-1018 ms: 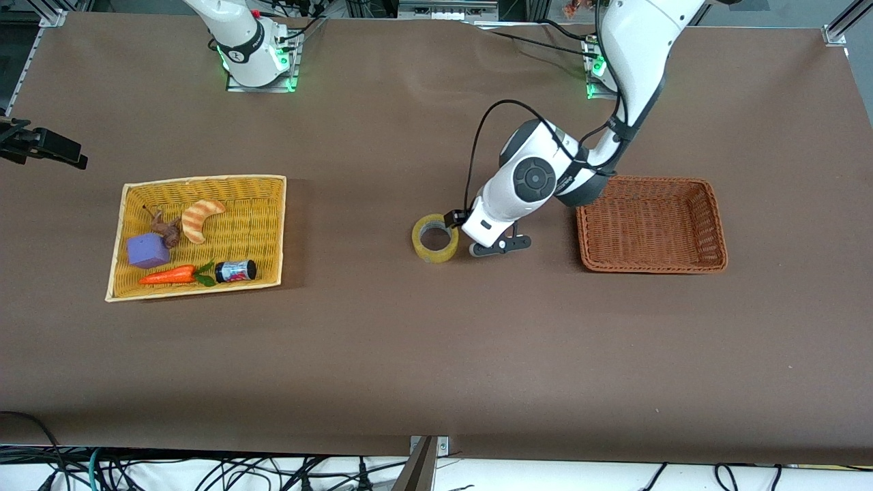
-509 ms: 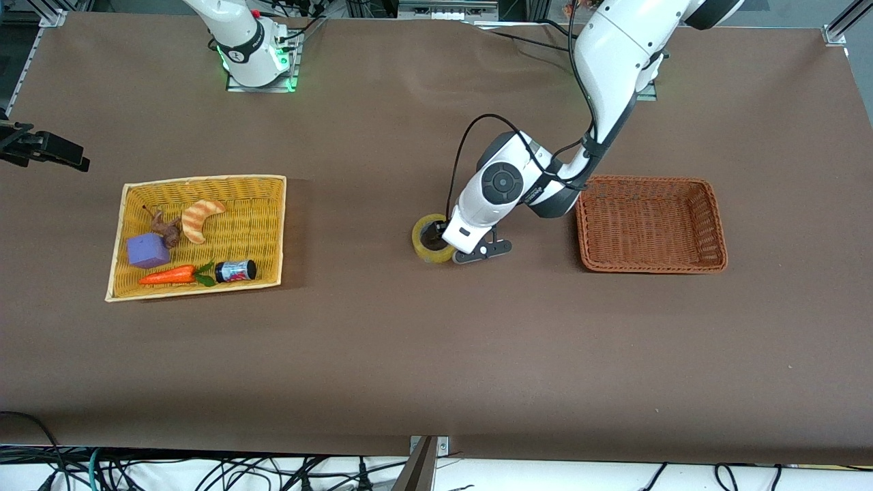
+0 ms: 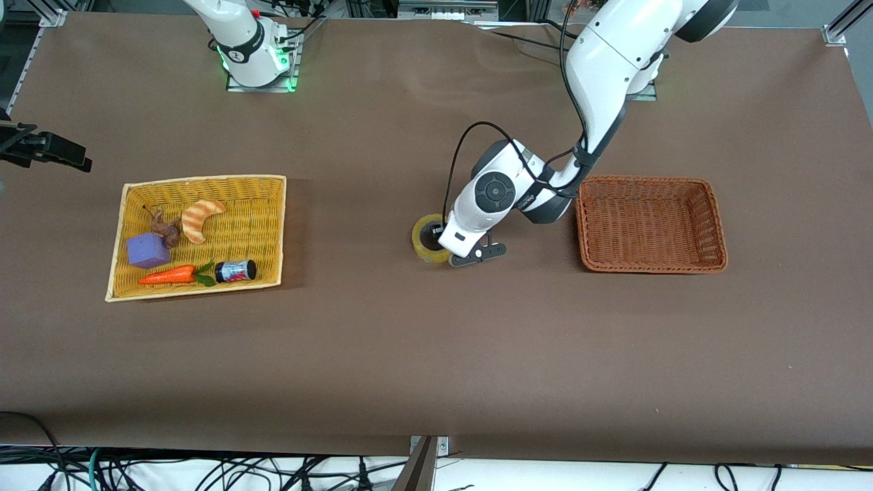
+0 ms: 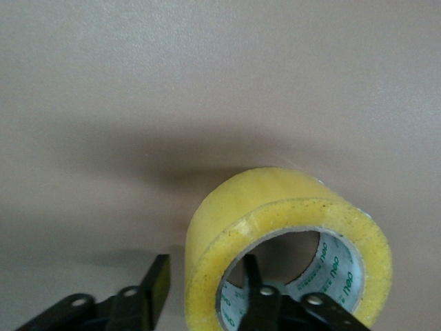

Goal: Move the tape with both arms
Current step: 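Close the left gripper on the tape roll's rim, then carry the tape roll with the left gripper into the brown basket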

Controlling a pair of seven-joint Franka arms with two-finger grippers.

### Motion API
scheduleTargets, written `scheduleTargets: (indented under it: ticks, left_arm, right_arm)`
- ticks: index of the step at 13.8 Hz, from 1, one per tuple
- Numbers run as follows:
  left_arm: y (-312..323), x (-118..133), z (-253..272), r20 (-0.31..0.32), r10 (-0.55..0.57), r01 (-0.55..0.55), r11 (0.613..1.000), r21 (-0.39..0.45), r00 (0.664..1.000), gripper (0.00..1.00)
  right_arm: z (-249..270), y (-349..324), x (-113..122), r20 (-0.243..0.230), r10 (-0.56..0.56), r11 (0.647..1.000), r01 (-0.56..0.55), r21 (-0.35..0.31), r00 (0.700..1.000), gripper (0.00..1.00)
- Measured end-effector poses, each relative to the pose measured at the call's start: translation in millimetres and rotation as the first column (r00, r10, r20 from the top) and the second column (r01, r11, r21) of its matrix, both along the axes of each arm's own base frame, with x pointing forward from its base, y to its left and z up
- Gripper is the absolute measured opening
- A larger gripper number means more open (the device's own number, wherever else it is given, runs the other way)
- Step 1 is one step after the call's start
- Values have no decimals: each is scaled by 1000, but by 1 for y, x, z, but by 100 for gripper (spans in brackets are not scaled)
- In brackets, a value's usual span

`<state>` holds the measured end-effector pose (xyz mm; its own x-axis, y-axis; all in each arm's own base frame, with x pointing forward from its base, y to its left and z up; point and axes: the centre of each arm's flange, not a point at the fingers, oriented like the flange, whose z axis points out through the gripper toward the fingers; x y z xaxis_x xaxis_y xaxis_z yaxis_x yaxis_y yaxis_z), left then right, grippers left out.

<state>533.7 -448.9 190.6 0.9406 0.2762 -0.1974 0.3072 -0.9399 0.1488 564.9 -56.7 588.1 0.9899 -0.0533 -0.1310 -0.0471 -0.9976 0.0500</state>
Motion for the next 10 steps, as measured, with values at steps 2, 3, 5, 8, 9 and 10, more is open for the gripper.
scheduleTargets:
  ticks: [2,3,5,8,9,10]
  left_arm:
    - [4,3,0,1,0,0,1000,10,1000,25]
    - [6,5,1,-3,-3,3,1000,20,1000,22]
    - [13,12,12,-2,-15,15,999,43,1000,22]
    - [51,33,71,-25,-121,123,989,87,992,22]
    - [76,42,98,-40,-171,174,980,96,985,22]
    - [104,49,125,-55,-217,222,970,101,975,22]
  right_arm:
    - [0,0,0,0,1,1000,-1,0,1000,100]
    - [0,0,0,0,1,1000,-1,0,1000,100]
    - [0,1,0,0,1,1000,-1,0,1000,100]
    - [0,1,0,0,1,1000,-1,0,1000,100]
    - [0,1,0,0,1,1000,-1,0,1000,100]
    - [0,1,1,0,1,1000,-1,0,1000,100]
